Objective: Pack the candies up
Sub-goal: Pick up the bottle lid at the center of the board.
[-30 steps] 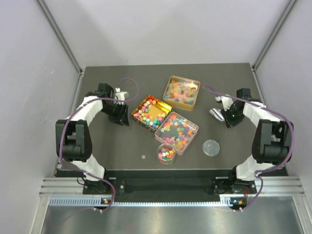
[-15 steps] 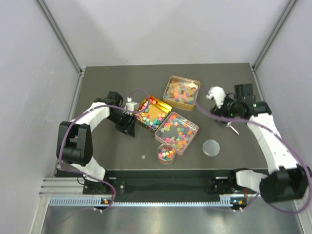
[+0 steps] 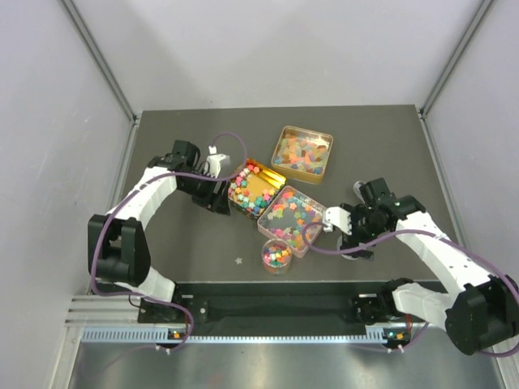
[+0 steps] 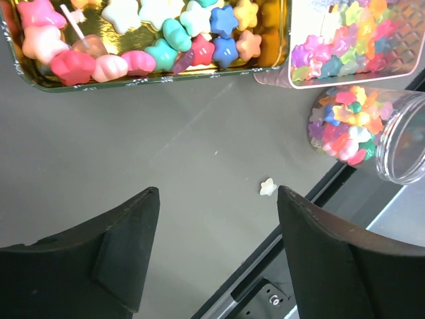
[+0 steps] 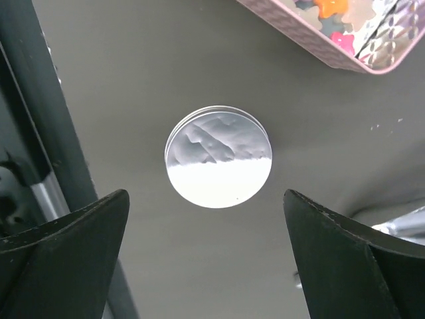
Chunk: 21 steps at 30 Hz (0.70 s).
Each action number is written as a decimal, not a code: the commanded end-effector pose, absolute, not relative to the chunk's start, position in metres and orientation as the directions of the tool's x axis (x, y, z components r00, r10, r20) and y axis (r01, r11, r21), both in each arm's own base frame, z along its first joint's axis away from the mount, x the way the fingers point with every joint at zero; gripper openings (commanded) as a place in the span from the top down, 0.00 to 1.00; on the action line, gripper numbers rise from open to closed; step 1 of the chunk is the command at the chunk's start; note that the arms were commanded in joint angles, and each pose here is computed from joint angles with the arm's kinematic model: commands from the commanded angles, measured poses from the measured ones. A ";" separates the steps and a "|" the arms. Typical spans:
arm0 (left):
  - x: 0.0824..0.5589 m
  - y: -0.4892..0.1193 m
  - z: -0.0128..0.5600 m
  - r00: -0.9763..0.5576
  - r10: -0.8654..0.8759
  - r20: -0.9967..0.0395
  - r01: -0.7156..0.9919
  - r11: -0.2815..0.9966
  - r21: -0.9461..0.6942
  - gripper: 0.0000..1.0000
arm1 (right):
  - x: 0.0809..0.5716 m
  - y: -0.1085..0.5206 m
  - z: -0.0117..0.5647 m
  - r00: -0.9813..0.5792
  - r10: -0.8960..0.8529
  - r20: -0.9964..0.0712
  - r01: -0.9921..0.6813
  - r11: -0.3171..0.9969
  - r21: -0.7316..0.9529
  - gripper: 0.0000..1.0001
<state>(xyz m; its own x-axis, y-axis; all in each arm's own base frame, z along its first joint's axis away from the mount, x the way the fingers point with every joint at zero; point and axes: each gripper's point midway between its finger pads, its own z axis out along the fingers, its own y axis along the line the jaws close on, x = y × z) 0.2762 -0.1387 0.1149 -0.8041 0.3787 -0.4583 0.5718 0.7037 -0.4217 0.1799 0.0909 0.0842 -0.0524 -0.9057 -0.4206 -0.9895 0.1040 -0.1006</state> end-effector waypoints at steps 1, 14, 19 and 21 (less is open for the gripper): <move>0.275 -0.145 0.129 -0.800 0.350 -0.487 0.574 0.680 -0.455 0.22 | 0.186 0.093 0.082 0.121 -0.905 -0.407 -0.980 -0.044 -0.194 0.00; 0.274 -0.138 0.123 -0.805 0.345 -0.483 0.559 0.714 -0.422 0.22 | 0.196 0.091 0.038 0.185 -0.912 -0.367 -0.974 -0.119 -0.193 0.00; 0.269 -0.138 0.120 -0.808 0.347 -0.477 0.558 0.710 -0.429 0.22 | 0.204 0.089 0.031 0.176 -0.919 -0.354 -0.977 -0.120 -0.174 0.00; 0.267 -0.139 0.120 -0.809 0.345 -0.477 0.558 0.708 -0.434 0.22 | 0.209 0.087 0.030 0.155 -0.921 -0.357 -0.981 -0.101 -0.165 0.00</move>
<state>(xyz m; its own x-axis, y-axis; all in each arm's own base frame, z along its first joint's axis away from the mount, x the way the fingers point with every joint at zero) 0.2678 -0.1383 0.1112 -0.8255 0.3562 -0.4379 0.5429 0.7134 -0.4431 0.1891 0.0818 0.0258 0.1363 -0.9317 -0.3365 -0.9874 -0.1003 -0.1223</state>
